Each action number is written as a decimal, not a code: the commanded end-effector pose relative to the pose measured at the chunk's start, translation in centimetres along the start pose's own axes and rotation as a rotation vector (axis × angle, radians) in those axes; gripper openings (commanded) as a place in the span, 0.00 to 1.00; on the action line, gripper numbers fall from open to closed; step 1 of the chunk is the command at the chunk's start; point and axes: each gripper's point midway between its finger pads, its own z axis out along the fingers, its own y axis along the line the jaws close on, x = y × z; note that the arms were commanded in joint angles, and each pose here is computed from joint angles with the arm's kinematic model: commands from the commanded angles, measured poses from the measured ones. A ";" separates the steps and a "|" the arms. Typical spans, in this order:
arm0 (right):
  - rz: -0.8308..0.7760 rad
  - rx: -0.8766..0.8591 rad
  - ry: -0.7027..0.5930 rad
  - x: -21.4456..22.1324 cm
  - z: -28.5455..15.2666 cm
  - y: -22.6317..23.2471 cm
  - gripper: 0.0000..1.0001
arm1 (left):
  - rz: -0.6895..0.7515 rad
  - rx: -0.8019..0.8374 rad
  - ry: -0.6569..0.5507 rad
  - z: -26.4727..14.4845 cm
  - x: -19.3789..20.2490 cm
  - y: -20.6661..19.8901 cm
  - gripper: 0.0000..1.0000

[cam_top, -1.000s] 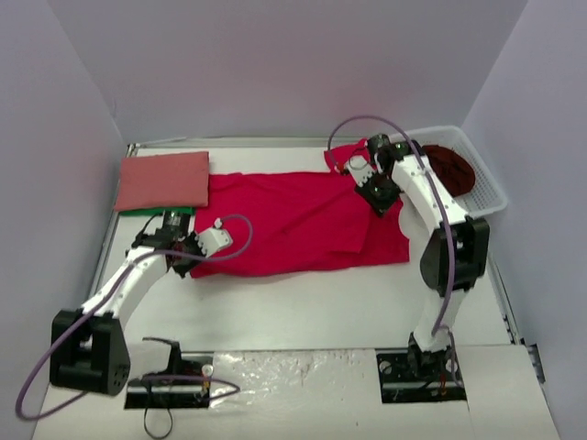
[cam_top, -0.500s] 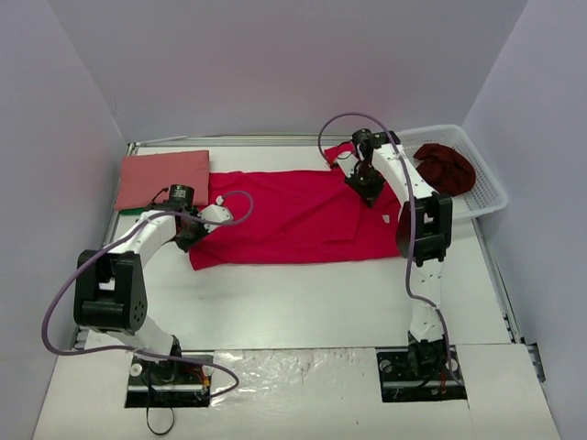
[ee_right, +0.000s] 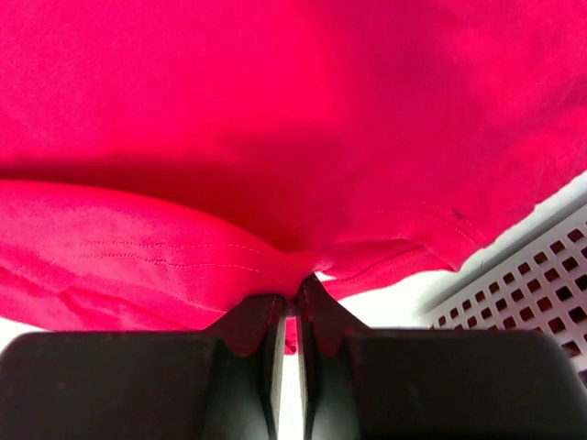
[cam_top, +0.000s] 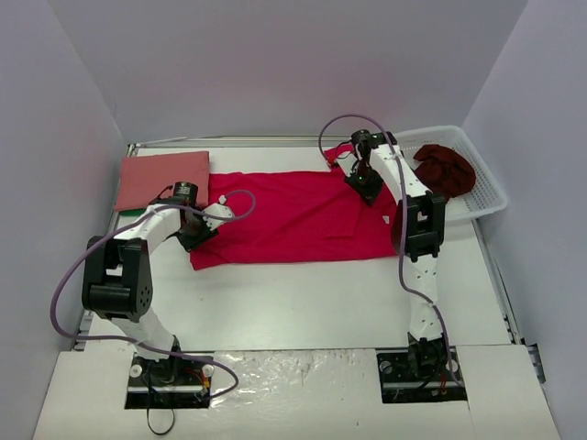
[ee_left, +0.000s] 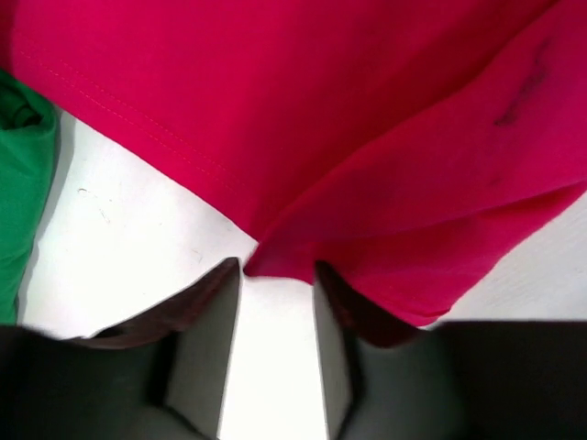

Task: Fold and stack the t-shirts

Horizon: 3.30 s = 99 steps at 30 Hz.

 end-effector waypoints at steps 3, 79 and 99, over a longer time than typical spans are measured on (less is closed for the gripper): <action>0.039 0.070 0.028 0.2 -0.6 -1.7 0.31 | -0.017 -0.034 0.021 -0.6 0.7 0.4 0.48; 0.202 -0.212 0.100 17.6 1.2 7.7 0.18 | 0.100 0.118 0.049 0.6 2.3 -7.5 0.02; 0.226 -0.170 0.110 21.3 -2.5 5.9 0.00 | 0.222 -0.043 0.089 -4.9 5.1 -4.6 0.02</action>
